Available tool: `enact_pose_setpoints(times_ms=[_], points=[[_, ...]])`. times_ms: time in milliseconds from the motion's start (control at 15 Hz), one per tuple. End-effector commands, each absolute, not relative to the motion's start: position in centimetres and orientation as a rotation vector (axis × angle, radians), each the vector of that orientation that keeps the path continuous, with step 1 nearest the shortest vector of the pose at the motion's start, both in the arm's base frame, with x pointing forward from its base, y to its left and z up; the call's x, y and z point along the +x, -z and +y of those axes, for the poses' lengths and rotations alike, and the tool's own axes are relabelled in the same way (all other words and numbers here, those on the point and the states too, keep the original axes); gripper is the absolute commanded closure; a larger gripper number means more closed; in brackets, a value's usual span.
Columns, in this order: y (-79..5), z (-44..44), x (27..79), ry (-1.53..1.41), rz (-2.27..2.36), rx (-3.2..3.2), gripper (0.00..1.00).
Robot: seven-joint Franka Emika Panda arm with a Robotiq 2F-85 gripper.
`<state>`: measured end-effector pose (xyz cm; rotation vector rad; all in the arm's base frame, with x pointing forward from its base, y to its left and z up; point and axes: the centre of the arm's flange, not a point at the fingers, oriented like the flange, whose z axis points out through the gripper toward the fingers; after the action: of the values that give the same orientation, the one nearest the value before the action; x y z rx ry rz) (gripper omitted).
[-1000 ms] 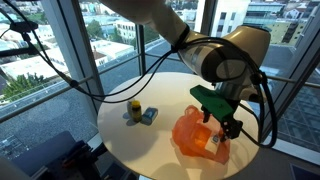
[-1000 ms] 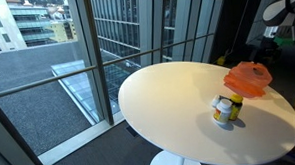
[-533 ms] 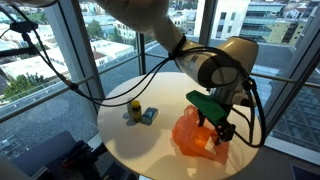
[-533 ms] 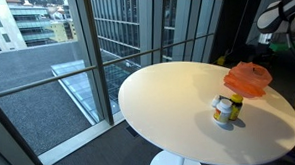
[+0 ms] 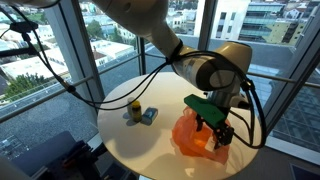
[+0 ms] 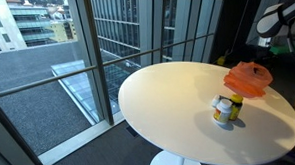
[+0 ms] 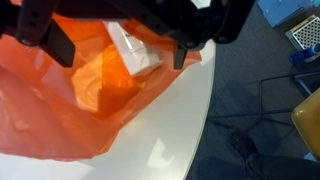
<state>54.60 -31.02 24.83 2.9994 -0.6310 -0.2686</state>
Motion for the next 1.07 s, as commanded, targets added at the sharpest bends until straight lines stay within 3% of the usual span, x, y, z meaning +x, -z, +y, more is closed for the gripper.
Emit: enact_pose_setpoints(times_ms=[0, 1000], points=[[-26.0, -30.1, 52.7, 0.241, -0.629, 2.973, 0.00], [-23.8, -28.4, 56.8, 0.106, -0.407, 3.025, 0.00]])
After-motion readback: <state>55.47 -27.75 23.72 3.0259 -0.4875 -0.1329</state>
